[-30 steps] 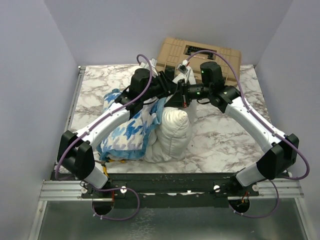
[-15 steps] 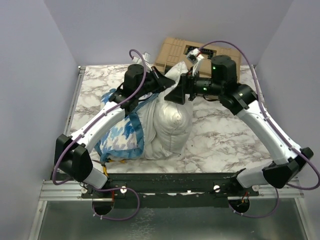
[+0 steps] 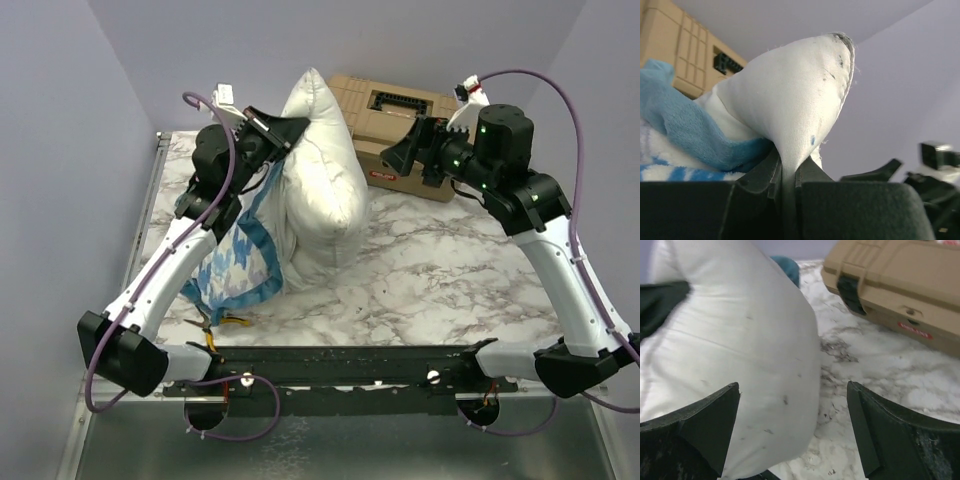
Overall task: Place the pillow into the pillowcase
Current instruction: Stuff the pillow into the pillowcase.
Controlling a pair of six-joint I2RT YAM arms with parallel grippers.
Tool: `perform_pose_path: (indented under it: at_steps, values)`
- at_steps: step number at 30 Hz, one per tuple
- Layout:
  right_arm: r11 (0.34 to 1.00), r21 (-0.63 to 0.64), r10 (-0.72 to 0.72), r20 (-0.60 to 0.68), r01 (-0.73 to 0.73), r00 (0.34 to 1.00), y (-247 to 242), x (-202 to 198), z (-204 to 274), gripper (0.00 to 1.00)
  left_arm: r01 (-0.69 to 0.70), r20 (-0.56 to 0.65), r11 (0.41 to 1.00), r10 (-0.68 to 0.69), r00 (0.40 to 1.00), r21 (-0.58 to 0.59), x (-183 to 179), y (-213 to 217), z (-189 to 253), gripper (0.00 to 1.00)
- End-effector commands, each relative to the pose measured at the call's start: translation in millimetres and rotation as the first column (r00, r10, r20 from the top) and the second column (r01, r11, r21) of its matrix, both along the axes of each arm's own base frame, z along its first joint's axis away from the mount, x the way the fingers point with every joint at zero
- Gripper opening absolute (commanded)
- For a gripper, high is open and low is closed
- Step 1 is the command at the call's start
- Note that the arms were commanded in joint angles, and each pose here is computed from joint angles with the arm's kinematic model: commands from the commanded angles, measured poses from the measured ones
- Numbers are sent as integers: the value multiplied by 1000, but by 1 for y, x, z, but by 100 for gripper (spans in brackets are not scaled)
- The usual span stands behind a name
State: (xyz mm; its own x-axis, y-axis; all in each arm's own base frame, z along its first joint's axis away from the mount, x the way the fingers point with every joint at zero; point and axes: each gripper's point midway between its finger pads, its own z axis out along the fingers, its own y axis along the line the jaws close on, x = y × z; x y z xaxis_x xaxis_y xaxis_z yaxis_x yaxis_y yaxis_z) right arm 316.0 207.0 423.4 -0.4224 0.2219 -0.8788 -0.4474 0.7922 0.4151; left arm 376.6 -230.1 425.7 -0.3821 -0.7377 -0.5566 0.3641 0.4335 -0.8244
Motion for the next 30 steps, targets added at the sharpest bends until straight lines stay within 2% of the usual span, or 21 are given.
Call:
perform_pose_path:
  at_steps: [1, 4, 8, 11, 13, 15, 19, 20, 22, 24, 26, 30]
  values:
    - [986, -11, -164, -188, 165, 968, -43, 3, -51, 93, 182, 224, 938, -117, 967, -295, -24, -15, 119, 0]
    - [971, -23, -237, -256, 239, 937, -75, 3, -76, 92, 301, 299, 870, -189, 935, -392, -40, -44, 162, 0]
    - [947, -51, -319, -277, 317, 907, -110, 2, -89, 92, 459, 436, 784, -271, 858, -417, -72, -91, 218, 0]
    - [930, -81, -368, -242, 359, 898, -128, 4, -81, 92, 513, 483, 725, -281, 829, -460, -83, -88, 241, 0]
    - [926, -93, -379, -215, 367, 900, -132, 6, -71, 92, 482, 484, 706, -221, 846, -519, -84, -68, 238, 0]
    - [928, -97, -371, -204, 359, 906, -132, 8, -67, 92, 411, 440, 707, -157, 884, -575, -80, -40, 221, 0]
    - [969, -40, -245, -239, 243, 940, -108, 13, -71, 91, 182, 273, 788, -18, 962, -588, -67, 31, 145, 0]
    - [981, -17, -193, -260, 195, 946, -98, 14, -76, 90, 80, 180, 821, 28, 983, -565, -60, 48, 111, 0]
    - [994, 35, -83, -305, 99, 949, -80, 13, -89, 86, -82, 70, 873, 131, 989, -481, -62, 83, 62, 0]
    - [997, 69, -3, -340, 28, 940, -65, 11, -103, 84, -238, -8, 898, 253, 968, -370, -70, 117, 24, 0]
    - [996, 88, 54, -376, -22, 925, -54, 9, -118, 83, -369, -41, 894, 371, 928, -255, -84, 144, 1, 0]
    - [987, 105, 157, -430, -123, 889, -28, 1, -143, 84, -557, -82, 829, 559, 825, 41, -103, 185, -30, 0]
